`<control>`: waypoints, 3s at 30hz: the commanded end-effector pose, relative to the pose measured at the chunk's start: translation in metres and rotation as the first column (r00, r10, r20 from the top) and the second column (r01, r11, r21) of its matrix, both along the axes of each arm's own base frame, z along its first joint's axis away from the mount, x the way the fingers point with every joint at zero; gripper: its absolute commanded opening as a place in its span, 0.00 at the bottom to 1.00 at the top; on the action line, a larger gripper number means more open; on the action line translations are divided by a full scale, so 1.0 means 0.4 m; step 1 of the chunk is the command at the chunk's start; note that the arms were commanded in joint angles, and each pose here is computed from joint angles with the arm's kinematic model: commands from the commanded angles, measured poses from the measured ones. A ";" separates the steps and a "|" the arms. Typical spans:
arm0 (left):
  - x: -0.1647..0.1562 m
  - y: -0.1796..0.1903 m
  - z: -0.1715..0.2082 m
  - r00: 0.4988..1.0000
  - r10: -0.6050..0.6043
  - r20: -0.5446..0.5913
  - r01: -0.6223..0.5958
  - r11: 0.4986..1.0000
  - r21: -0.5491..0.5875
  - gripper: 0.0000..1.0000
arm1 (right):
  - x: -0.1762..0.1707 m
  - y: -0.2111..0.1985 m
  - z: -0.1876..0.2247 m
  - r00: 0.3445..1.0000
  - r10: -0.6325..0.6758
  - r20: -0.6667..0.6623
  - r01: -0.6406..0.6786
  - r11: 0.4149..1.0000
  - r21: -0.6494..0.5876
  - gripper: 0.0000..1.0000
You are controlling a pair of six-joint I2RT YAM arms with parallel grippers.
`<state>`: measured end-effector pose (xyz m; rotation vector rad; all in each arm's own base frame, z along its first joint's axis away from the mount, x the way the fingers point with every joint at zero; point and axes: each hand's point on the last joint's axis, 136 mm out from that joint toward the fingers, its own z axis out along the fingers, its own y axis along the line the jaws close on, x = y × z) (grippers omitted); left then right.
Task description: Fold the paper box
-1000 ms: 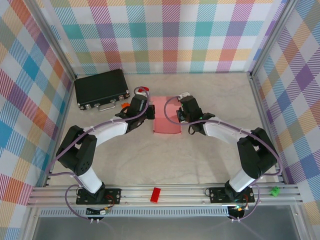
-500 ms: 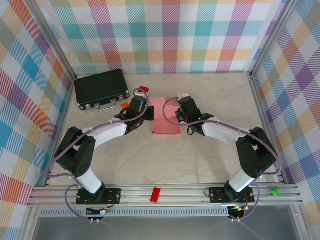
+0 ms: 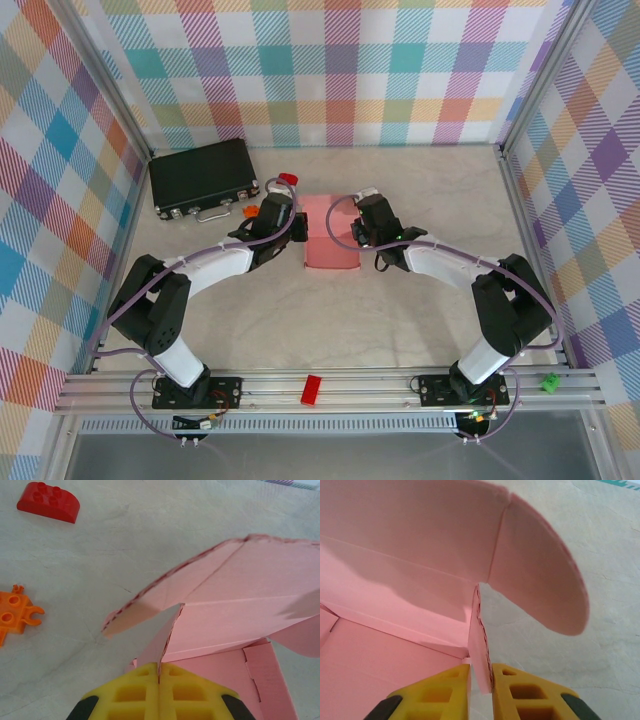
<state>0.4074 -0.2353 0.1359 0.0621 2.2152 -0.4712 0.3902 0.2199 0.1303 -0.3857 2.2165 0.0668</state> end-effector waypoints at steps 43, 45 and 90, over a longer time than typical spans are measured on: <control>-0.066 -0.024 0.012 0.995 0.010 0.098 0.004 0.990 -0.144 0.01 | -0.068 0.033 -0.053 0.994 -0.095 0.050 0.089 0.990 0.110 0.05; -0.069 -0.024 0.011 0.995 0.010 0.100 0.005 0.990 -0.144 0.02 | -0.071 0.034 -0.055 0.994 -0.098 0.053 0.092 0.990 0.110 0.05; -0.127 -0.019 -0.033 0.997 0.015 0.080 -0.002 0.987 -0.161 0.08 | -0.122 0.047 -0.096 0.987 -0.161 0.029 0.157 0.982 0.101 0.10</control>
